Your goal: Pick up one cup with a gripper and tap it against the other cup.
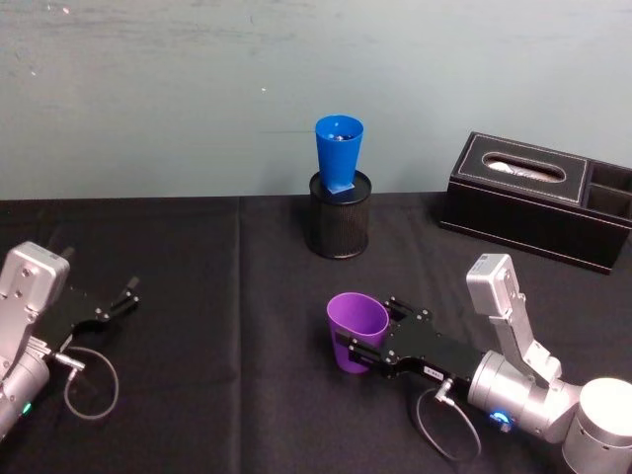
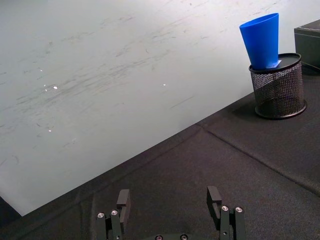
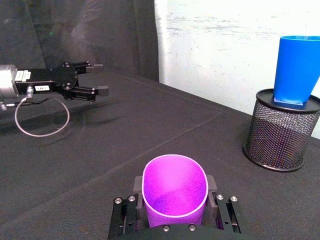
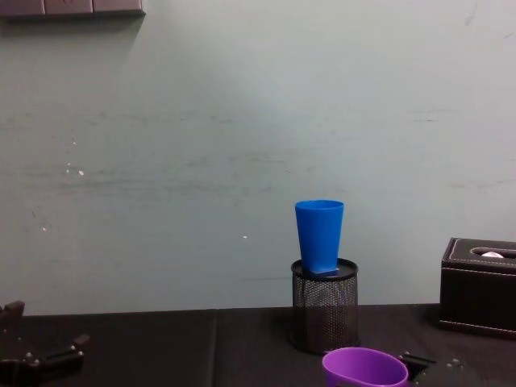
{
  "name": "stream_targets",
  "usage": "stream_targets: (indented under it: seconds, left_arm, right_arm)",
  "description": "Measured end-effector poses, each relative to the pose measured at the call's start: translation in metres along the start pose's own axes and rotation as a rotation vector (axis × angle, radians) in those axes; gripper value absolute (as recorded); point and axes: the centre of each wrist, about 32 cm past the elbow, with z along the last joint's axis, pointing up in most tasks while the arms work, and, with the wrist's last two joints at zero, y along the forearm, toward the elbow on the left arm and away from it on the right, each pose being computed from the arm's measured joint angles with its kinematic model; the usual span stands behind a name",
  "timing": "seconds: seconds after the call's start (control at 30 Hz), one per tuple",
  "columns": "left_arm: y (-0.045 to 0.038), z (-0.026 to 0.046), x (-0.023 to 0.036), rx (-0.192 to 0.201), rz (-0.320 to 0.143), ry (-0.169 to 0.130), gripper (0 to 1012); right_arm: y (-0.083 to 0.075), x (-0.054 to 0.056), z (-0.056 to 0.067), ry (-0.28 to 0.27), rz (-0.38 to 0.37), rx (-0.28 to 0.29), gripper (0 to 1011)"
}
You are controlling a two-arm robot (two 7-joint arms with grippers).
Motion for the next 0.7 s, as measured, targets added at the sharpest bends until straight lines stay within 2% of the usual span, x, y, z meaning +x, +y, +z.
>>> stream_targets:
  seconds: [0.47,0.7]
  left_arm:
    - [0.0000,0.0000,0.0000,0.000,0.000,0.000,1000]
    - [0.0000,0.0000,0.0000,0.000,0.000,0.000,1000]
  right_arm:
    - [0.000,0.000,0.000,-0.002,0.000,0.001,708]
    - [-0.002,0.001,0.011,-0.004,0.000,0.007,708]
